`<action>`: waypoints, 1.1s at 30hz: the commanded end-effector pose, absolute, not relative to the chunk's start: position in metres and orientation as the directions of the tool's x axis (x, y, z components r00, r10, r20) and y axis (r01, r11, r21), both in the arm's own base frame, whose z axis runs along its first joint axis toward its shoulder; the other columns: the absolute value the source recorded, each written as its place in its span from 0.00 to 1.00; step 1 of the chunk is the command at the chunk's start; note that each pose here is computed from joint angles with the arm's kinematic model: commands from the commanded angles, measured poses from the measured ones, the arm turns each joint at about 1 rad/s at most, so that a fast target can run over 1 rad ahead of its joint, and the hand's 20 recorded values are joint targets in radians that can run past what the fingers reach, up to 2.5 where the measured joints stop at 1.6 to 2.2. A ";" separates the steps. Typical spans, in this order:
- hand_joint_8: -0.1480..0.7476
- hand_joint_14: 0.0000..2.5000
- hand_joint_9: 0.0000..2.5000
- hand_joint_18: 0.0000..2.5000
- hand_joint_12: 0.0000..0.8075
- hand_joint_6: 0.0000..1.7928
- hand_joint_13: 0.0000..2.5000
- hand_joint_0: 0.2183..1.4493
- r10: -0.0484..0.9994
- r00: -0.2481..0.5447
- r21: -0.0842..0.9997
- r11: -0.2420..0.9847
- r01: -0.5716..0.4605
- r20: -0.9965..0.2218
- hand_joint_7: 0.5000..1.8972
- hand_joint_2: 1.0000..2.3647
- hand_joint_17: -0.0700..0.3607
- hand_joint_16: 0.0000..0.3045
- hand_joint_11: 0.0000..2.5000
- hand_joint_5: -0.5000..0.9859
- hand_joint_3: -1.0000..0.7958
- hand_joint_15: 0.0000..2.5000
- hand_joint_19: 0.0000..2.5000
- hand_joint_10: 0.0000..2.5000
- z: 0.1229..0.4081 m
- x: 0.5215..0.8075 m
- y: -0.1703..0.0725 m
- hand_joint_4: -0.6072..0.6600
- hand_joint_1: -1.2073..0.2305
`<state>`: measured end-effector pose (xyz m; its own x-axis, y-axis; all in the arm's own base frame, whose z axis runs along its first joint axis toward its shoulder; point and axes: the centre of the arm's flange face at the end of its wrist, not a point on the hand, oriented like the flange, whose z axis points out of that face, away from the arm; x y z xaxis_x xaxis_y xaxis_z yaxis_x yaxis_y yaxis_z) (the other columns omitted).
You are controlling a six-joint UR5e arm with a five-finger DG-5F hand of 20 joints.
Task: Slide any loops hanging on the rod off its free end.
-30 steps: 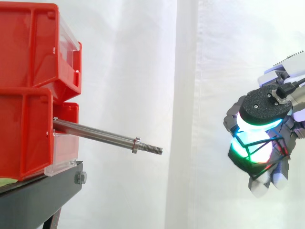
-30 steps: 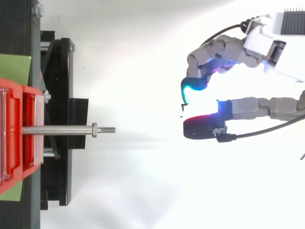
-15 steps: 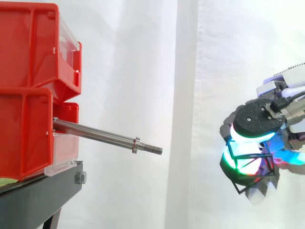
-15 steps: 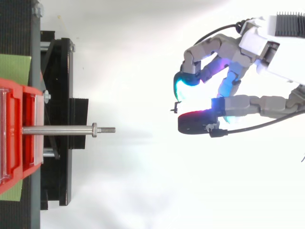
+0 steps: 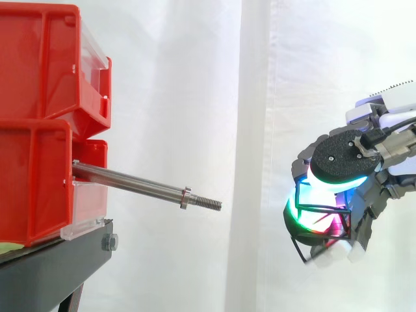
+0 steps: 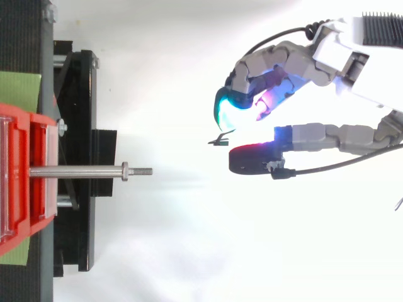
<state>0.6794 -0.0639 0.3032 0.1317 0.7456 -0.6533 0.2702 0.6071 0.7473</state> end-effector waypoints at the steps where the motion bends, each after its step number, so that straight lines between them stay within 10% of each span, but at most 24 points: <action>1: 0.65 0.00 0.28 0.34 0.45 0.49 0.31 0.36 0.698 0.109 0.696 0.661 0.280 -0.707 0.35 0.01 0.45 0.18 0.00 0.19 0.43 0.04 0.13 0.00 0.302 0.679 -0.066 0.66 0.40; 18: 0.56 0.00 0.15 0.30 0.44 0.49 0.26 0.36 0.570 0.040 0.559 0.785 0.269 -0.820 0.35 0.01 0.45 0.18 0.00 0.19 0.43 0.03 0.13 0.00 0.303 0.680 -0.065 0.65 0.39; 24: 0.72 0.00 0.56 0.31 0.47 0.49 0.36 0.36 0.532 0.011 0.517 0.819 0.250 -0.847 0.36 0.02 0.45 0.18 0.18 0.19 0.42 0.05 0.13 0.00 0.303 0.681 -0.060 0.68 0.40; 33: 0.75 0.00 0.73 0.34 0.45 0.48 0.45 0.35 0.530 0.014 0.517 0.820 0.246 -0.848 0.40 0.01 0.46 0.19 0.32 0.19 0.41 0.08 0.12 0.01 0.303 0.681 -0.061 0.73 0.41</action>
<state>0.6811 -0.0606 0.3031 0.0133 0.5299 -0.8480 0.2467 0.8201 0.5163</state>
